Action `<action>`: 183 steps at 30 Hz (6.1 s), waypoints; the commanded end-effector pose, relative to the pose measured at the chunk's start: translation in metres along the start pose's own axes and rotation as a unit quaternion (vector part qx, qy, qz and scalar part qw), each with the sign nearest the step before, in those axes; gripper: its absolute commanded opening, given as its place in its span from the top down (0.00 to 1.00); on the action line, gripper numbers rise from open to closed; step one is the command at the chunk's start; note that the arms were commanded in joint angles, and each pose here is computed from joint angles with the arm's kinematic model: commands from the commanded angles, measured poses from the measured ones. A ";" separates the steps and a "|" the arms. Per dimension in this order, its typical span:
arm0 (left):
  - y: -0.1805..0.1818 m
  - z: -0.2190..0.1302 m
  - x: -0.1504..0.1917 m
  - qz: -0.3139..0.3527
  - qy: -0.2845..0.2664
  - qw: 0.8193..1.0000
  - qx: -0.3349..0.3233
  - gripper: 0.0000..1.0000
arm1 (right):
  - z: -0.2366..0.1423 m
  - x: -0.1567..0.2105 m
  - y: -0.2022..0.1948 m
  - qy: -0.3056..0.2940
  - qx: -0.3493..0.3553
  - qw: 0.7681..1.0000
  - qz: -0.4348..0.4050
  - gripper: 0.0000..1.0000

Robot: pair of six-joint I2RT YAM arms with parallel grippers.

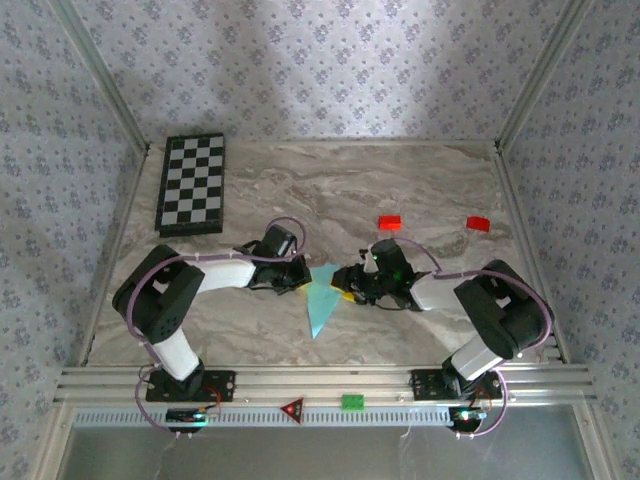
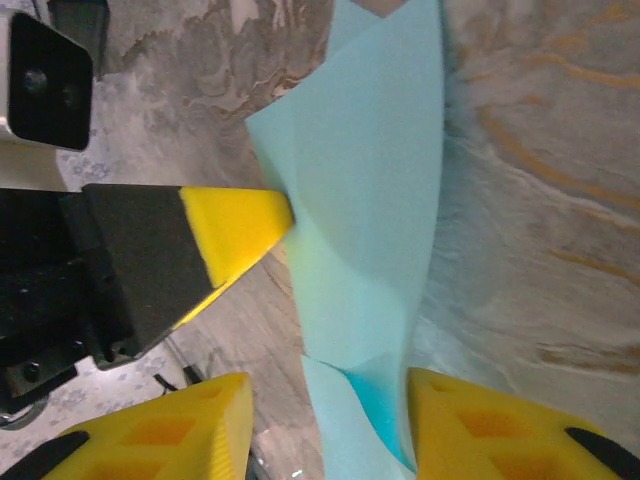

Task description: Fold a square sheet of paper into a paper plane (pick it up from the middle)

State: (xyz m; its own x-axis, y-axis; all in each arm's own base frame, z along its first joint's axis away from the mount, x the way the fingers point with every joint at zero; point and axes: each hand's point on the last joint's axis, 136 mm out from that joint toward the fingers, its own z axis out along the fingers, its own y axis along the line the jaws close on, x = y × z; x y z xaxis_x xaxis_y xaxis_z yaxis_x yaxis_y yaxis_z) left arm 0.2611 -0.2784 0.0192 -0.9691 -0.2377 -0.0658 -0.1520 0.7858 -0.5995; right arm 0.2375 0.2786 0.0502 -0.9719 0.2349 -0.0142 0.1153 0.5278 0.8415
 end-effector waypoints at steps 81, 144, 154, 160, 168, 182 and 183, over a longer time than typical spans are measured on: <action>-0.045 -0.065 0.016 0.125 -0.088 0.987 0.058 0.79 | -0.020 -0.042 -0.011 -0.040 0.049 0.997 0.037 1.00; -0.049 -0.014 0.090 0.484 -0.145 0.817 -0.277 0.77 | -0.033 -0.040 0.002 -0.085 0.044 0.991 0.094 1.00; -0.045 -0.013 0.090 0.483 -0.145 0.817 -0.279 0.77 | -0.032 -0.039 -0.001 -0.082 0.044 0.991 0.098 1.00; -0.045 -0.012 0.090 0.484 -0.142 0.817 -0.280 0.79 | -0.031 -0.038 -0.001 -0.080 0.045 0.991 0.099 1.00; -0.047 -0.012 0.091 0.485 -0.143 0.818 -0.275 0.86 | -0.031 -0.037 -0.003 -0.078 0.046 0.991 0.100 1.00; -0.036 -0.006 0.092 0.467 -0.132 0.829 -0.278 0.98 | -0.037 -0.039 0.003 -0.073 0.047 0.993 0.080 0.92; -0.035 -0.004 0.095 0.458 -0.121 0.840 -0.265 1.00 | -0.041 -0.041 0.001 -0.075 0.056 0.993 0.073 0.88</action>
State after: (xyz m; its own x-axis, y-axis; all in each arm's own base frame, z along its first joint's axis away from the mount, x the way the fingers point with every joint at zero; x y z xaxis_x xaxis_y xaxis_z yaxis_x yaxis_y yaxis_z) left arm 0.1770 -0.3268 0.0400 -0.6397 0.5775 -0.5072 0.5142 0.8120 0.2761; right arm 0.2673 0.2381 0.0644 -0.8871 0.4598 0.0405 0.3157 0.5403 0.7800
